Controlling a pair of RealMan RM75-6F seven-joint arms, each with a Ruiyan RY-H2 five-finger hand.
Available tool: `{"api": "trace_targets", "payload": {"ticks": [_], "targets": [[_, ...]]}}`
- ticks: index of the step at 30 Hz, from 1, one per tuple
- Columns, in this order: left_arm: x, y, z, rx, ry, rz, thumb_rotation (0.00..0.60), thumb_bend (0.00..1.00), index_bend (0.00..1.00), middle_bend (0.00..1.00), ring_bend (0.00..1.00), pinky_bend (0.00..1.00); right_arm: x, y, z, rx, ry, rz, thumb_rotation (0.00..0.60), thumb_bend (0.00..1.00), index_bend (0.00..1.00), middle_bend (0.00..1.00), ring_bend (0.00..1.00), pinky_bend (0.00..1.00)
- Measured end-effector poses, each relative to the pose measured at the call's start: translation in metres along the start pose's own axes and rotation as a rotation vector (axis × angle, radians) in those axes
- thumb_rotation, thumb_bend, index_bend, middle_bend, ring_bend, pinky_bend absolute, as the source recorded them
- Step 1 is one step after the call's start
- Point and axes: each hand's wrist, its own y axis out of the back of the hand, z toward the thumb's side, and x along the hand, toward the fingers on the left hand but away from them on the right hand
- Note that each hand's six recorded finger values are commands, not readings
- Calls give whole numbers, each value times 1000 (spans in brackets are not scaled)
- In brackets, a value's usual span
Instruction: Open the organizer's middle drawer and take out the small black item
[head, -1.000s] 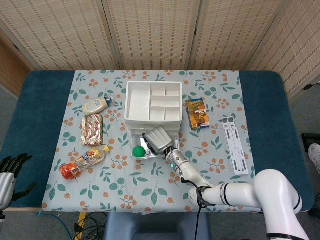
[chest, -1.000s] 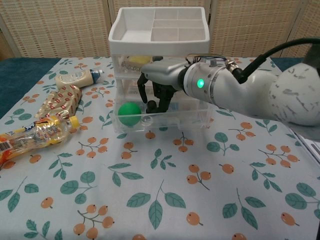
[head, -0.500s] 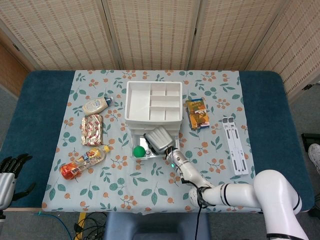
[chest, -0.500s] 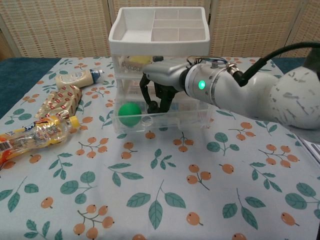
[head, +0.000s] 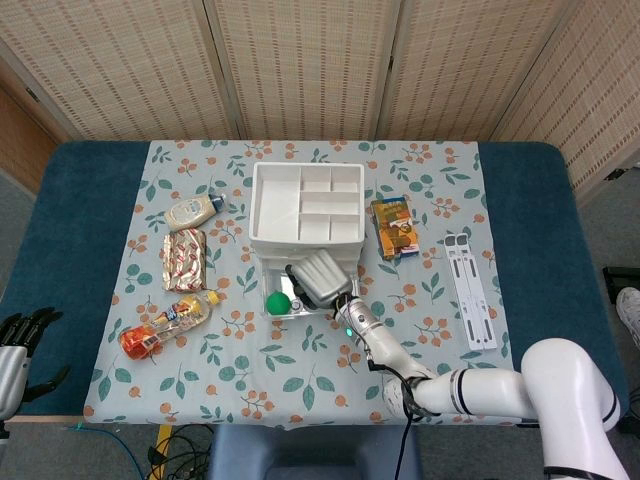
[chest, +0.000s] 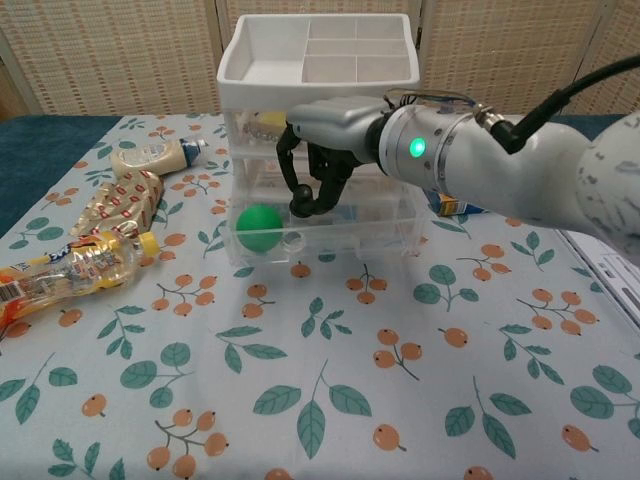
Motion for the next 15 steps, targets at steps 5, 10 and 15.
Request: {"api": "trace_targets", "payload": {"ticks": [5,10,15], "targets": [[0,1,3,-2,-10,5,600,216,191,180,192,119,16,17,-5,-43,8,-40,600,451,519,967,1000,1000],[-1,1,6,-4,-20,6,600,216,191,180,192,118,41,35,-19,-82,2,-83,600,451,519,967,1000,1000],[0,1,11,-5,-35,5,600,216,191,180,192,118,78,37,-53,-125,-46,-88,600,451,519,966,1000,1000]]}}
